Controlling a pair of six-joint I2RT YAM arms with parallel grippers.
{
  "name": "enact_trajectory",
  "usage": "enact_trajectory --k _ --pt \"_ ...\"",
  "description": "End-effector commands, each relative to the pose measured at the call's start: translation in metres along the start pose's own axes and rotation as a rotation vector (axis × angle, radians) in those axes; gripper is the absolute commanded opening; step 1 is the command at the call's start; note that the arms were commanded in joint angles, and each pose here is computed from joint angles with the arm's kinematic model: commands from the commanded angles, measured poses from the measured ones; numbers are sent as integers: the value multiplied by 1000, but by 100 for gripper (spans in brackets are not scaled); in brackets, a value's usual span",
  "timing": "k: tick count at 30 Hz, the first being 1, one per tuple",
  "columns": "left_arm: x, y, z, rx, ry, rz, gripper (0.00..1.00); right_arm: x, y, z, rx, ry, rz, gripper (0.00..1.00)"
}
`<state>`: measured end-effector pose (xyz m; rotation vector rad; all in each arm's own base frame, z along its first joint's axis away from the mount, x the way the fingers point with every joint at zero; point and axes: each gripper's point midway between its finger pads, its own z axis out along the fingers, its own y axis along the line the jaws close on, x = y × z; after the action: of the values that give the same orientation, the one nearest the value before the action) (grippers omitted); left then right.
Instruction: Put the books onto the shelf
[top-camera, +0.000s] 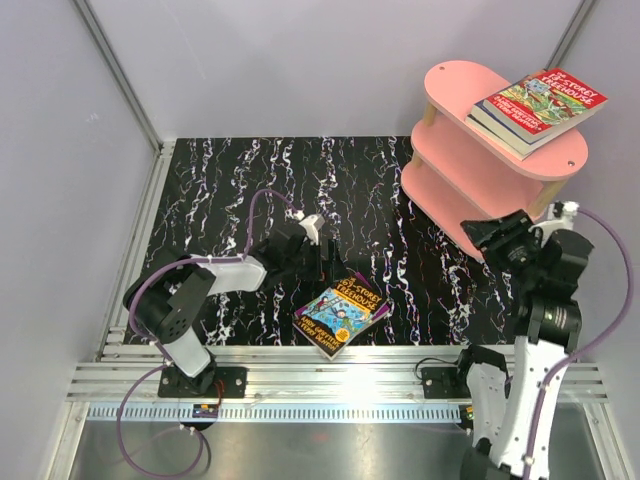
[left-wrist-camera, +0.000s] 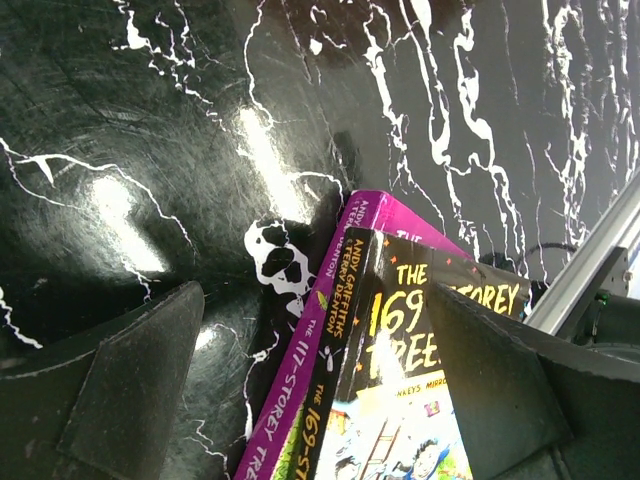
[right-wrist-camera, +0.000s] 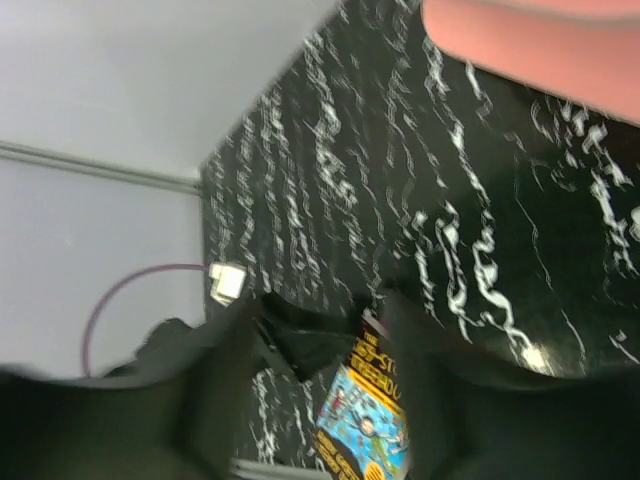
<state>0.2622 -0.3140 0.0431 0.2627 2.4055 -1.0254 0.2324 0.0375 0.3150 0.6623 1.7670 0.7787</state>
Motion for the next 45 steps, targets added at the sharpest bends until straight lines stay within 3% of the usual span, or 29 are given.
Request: enact_trajectory --k 1,2,4,8,19,31,45 --pt "25 17 -7 -133 93 -42 99 32 -21 17 30 125 -50 66" --pt "24 18 -8 -156 82 -36 99 39 -29 22 55 143 -57 84" --pt "23 12 -9 -167 76 -19 99 85 -46 40 80 332 -66 99" --pt "25 11 -8 -200 80 -13 99 151 -51 54 113 441 -149 100" --pt "48 8 -27 -238 99 -3 99 256 -102 51 107 629 54 100" --pt "63 -10 -39 -268 118 35 99 308 -69 53 29 714 25 100" --pt "75 -40 -51 -351 137 57 99 307 -55 50 7 727 18 100"
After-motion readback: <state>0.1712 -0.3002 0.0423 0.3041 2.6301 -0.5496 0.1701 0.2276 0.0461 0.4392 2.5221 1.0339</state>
